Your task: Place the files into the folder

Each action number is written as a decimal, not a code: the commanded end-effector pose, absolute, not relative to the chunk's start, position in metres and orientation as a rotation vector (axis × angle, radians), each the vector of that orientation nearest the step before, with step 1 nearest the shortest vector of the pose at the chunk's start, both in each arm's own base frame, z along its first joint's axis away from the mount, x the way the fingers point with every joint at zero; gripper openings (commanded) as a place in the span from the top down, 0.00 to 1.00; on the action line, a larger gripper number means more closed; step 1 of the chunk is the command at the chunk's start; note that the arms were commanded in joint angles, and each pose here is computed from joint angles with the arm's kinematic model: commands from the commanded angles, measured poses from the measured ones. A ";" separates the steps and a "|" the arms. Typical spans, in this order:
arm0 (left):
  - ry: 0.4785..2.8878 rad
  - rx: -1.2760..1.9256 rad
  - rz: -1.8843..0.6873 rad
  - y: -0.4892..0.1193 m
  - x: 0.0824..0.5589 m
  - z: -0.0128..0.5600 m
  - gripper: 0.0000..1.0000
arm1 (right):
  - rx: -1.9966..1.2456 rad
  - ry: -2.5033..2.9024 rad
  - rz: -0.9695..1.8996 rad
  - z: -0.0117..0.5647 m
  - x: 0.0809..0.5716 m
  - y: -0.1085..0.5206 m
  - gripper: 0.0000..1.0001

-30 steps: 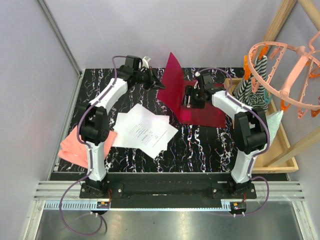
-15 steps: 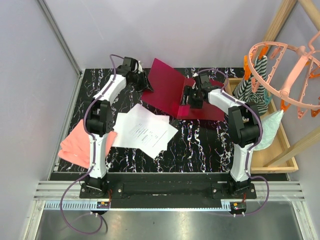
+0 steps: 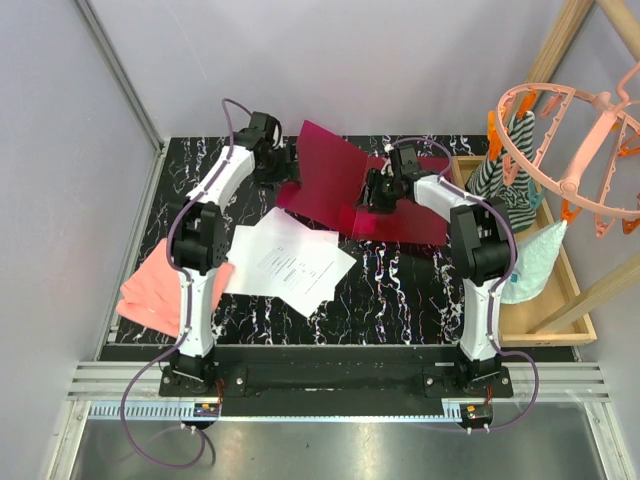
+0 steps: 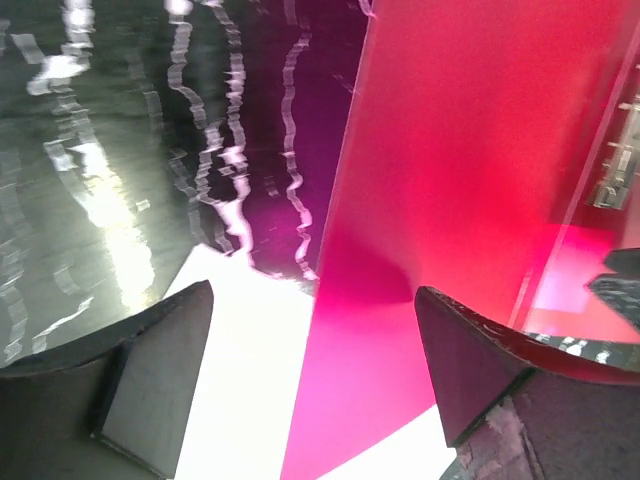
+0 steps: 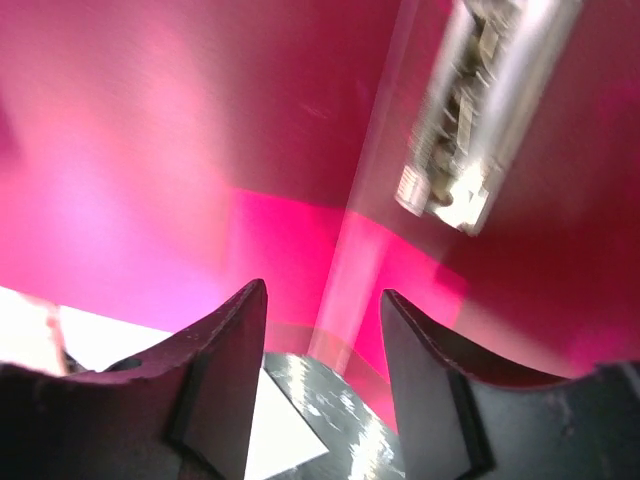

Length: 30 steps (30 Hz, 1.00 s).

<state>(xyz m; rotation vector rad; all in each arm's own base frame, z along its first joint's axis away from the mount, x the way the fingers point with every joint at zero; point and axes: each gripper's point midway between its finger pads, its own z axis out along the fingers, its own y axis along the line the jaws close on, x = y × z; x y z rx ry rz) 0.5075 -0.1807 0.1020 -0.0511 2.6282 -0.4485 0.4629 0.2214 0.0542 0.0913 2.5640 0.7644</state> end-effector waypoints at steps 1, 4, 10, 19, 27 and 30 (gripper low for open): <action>2.425 -0.029 -0.323 -0.164 0.514 0.196 0.14 | 0.071 2.402 0.962 0.098 0.490 0.251 0.45; 2.354 -0.089 -0.376 -0.166 0.509 0.232 0.14 | 0.083 2.387 1.069 0.096 0.496 0.268 0.51; 2.132 -0.097 -0.793 -0.223 0.503 0.290 0.36 | 0.128 2.415 1.175 0.066 0.505 0.292 0.55; 2.290 -0.078 -1.009 -0.311 0.528 0.168 0.53 | 0.178 2.456 1.178 0.048 0.492 0.286 0.55; 2.432 -0.190 -0.878 -0.284 0.545 0.076 0.56 | 0.251 2.440 1.057 0.073 0.456 0.223 0.50; 2.475 -0.235 -0.875 -0.271 0.543 0.056 0.56 | 0.343 2.484 1.006 0.052 0.441 0.192 0.50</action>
